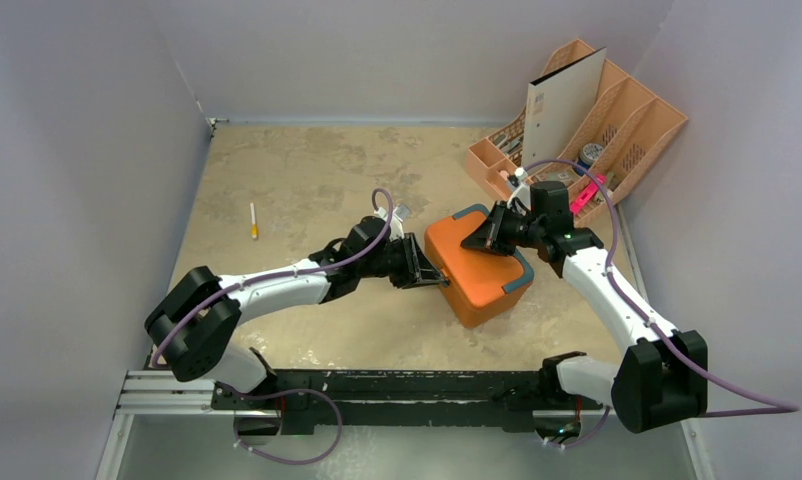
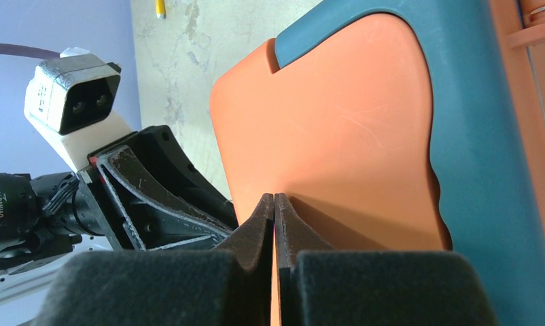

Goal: Organize the medicine kit
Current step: Close the medicine box at the center of the board.

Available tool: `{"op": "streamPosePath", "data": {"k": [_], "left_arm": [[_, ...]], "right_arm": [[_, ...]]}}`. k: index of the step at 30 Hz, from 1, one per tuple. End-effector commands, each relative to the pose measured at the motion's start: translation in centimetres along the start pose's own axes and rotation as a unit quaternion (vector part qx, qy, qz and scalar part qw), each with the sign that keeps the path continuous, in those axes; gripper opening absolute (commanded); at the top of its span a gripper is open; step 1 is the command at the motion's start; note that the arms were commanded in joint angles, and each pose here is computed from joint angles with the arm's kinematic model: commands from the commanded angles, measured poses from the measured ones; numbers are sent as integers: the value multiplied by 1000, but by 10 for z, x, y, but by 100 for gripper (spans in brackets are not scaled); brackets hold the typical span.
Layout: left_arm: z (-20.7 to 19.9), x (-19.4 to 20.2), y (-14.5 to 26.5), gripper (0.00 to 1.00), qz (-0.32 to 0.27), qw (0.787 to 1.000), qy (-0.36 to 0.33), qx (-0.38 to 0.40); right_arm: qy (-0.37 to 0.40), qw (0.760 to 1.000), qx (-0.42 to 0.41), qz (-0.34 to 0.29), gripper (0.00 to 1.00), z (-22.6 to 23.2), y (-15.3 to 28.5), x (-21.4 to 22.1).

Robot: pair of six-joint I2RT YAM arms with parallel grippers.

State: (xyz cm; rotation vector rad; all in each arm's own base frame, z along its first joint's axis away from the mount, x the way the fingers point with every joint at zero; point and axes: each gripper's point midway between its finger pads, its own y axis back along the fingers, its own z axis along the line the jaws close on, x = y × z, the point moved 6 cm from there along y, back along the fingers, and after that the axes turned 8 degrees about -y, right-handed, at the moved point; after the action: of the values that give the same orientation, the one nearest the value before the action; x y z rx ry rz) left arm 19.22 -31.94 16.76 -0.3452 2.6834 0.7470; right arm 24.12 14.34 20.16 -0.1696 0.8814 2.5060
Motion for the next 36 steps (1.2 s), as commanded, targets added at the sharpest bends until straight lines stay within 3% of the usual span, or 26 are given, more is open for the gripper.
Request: {"op": "streamPosePath", "data": {"k": [1, 7, 15, 26, 30, 36], "left_arm": [[9, 9, 3, 21, 15, 1000, -6, -20], [11, 10, 6, 31, 15, 1000, -6, -26], [14, 12, 10, 33, 17, 999, -5, -42], [-2, 5, 5, 41, -7, 998, -34, 45], [1, 5, 3, 41, -9, 998, -35, 47], [10, 8, 0, 33, 8, 1000, -22, 16]], "right_arm": [[-19, 997, 72, 28, 0, -29, -2, 19], [-19, 997, 74, 28, 0, -29, -2, 19], [-11, 997, 78, 27, 0, -24, 2, 15], [-5, 997, 68, 24, 0, -19, 5, 14], [-4, 997, 67, 22, 0, -19, 6, 15], [-6, 997, 69, 24, 0, -21, 6, 16]]}}
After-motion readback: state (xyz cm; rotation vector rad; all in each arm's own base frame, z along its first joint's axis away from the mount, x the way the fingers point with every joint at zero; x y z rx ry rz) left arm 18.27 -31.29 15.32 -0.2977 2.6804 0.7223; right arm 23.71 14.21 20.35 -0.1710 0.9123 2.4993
